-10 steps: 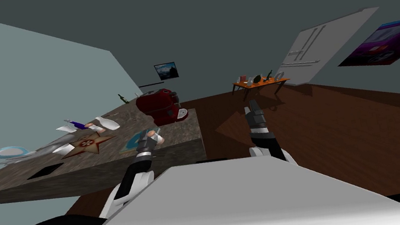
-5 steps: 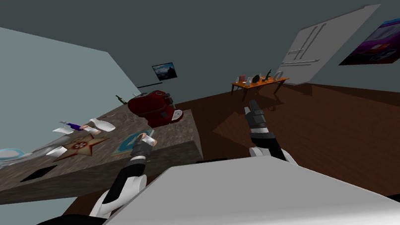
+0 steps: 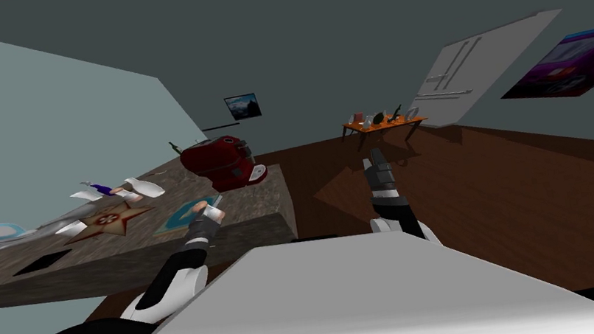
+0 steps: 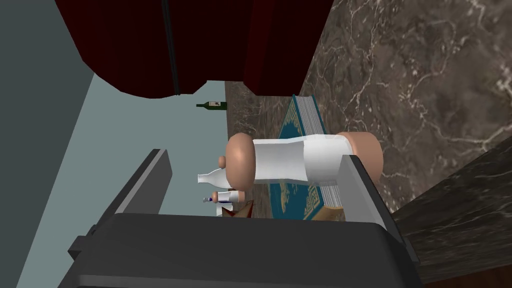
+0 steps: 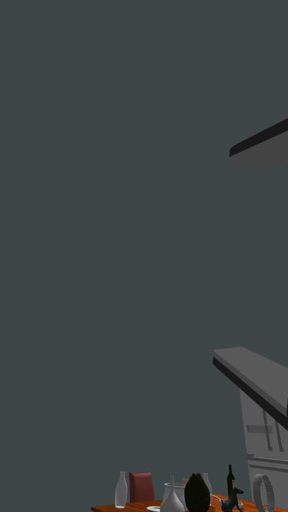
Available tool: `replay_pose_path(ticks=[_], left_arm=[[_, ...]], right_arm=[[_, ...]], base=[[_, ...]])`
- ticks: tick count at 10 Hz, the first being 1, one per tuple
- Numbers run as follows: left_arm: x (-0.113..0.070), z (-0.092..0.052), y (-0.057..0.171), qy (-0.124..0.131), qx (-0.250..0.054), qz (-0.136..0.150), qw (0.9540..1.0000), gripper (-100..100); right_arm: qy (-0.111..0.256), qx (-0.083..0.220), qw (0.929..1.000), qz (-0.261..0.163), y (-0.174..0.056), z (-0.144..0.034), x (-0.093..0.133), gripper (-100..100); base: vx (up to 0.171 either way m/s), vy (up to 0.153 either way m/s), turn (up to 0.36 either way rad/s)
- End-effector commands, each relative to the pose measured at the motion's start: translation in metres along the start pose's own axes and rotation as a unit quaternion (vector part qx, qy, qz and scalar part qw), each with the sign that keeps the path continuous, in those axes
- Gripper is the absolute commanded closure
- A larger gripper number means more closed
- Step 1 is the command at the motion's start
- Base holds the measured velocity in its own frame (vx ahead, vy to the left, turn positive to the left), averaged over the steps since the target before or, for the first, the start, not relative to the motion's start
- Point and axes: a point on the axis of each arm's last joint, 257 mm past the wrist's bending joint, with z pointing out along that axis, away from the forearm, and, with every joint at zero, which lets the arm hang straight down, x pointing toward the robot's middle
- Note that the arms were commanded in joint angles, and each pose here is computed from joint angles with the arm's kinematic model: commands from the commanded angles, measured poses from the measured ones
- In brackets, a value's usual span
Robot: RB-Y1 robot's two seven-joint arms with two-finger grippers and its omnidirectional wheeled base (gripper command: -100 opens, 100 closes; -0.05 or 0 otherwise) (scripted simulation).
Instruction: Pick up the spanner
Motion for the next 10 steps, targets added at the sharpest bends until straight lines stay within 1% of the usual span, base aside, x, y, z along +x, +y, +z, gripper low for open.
replay_pose_path(ticks=[1, 2, 3, 4, 5, 6, 7, 8, 9, 10], left_arm=[[-0.006, 0.0, 0.006, -0.008, -0.015, -0.002, 0.9999, -100], [-0.027, -0.003, 0.01, -0.027, -0.033, -0.015, 0.999, -100], [-0.03, -0.003, 0.017, -0.032, -0.045, -0.015, 0.9983, -100], [-0.031, -0.004, 0.018, -0.034, -0.048, -0.015, 0.9982, -100], [-0.052, -0.008, 0.023, -0.054, -0.067, -0.03, 0.9958, -100], [-0.055, -0.009, 0.029, -0.06, -0.08, -0.03, 0.9946, -100], [-0.074, -0.013, 0.03, -0.077, -0.091, -0.047, 0.9919, -100], [-0.076, -0.014, 0.035, -0.081, -0.1, -0.047, 0.9905, -100], [-0.078, -0.016, 0.04, -0.086, -0.11, -0.047, 0.989, -100], [-0.097, -0.021, 0.043, -0.105, -0.125, -0.065, 0.9844, -100]], right_arm=[[0.0, 0.0, 1.0, 0.0, 0.0, 0.0, 0.0, 0], [0.0, 0.0, 1.0, 0.0, 0.0, 0.0, 0.0, 0], [0.0, 0.0, 1.0, 0.0, 0.0, 0.0, 0.0, 0], [0.0, 0.0, 1.0, 0.0, 0.0, 0.0, 0.0, 0], [0.0, 0.0, 1.0, 0.0, 0.0, 0.0, 0.0, 0], [0.0, 0.0, 1.0, 0.0, 0.0, 0.0, 0.0, 0], [0.0, 0.0, 1.0, 0.0, 0.0, 0.0, 0.0, 0], [0.0, 0.0, 1.0, 0.0, 0.0, 0.0, 0.0, 0], [0.0, 0.0, 1.0, 0.0, 0.0, 0.0, 0.0, 0], [0.0, 0.0, 1.0, 0.0, 0.0, 0.0, 0.0, 0]], base=[[0.019, -0.074, 0.007], [0.029, -0.124, 0.009], [0.033, -0.114, 0.077], [0.014, -0.051, 0.039], [0.027, -0.072, 0.087], [0.018, -0.086, 0.031], [0.047, -0.152, -0.057], [0.156, -0.167, -0.154], [0.145, -0.085, -0.049], [0.147, -0.106, 0.0]])
